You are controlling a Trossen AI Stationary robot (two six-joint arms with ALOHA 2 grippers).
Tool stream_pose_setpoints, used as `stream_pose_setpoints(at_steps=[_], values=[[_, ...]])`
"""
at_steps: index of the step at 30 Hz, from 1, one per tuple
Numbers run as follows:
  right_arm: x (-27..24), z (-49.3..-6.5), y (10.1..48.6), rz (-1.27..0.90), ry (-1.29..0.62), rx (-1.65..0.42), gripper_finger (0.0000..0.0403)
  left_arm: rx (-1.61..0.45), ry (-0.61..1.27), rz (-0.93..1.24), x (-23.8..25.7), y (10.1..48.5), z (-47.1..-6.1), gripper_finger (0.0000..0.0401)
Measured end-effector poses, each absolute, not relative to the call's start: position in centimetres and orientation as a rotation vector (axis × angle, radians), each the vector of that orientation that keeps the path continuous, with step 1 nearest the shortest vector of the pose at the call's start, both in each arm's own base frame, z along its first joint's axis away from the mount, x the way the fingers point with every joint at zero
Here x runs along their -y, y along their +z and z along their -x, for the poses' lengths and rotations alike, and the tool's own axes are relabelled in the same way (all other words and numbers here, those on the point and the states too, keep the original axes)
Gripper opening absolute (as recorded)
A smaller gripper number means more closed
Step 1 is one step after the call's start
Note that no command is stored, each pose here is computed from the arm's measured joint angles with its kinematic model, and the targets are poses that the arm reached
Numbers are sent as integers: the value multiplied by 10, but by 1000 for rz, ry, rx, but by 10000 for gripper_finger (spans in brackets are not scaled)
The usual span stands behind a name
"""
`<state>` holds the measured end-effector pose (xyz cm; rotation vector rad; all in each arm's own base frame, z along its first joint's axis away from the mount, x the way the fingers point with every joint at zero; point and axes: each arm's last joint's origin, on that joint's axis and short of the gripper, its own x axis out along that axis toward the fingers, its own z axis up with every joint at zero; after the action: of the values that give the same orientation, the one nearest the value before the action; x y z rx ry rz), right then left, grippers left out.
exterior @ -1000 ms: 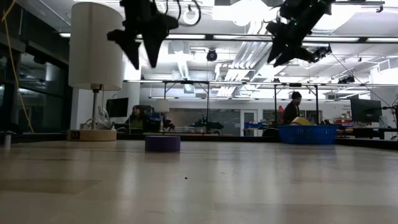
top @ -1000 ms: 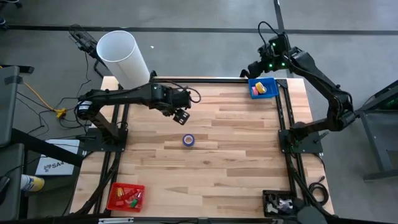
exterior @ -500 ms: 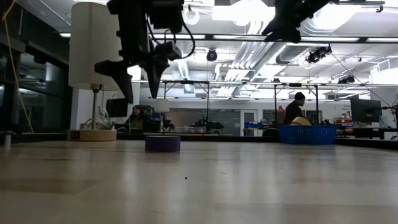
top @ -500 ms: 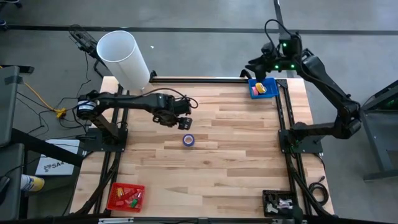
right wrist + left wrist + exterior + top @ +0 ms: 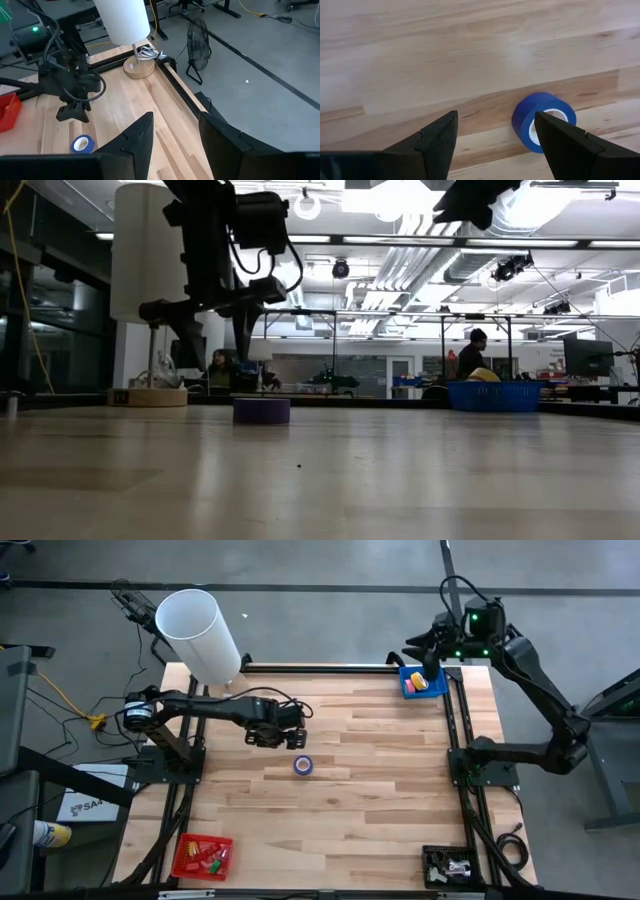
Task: Pick and place Stapler, Stapler remover, tape
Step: Put the blue tape into the blue bin
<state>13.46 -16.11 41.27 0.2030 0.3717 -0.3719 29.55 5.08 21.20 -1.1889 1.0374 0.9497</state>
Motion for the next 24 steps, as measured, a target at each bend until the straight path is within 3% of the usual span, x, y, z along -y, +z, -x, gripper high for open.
stream_pose_setpoints(at_steps=[15, 24], values=[[155, -131, 410, -190, -345, -412, 149, -1137, 834, 1210, -50, 182, -314, 259], [153, -130, 411, -181, -324, -410, 149, -1164, 741, 1098, -51, 180, -316, 259]])
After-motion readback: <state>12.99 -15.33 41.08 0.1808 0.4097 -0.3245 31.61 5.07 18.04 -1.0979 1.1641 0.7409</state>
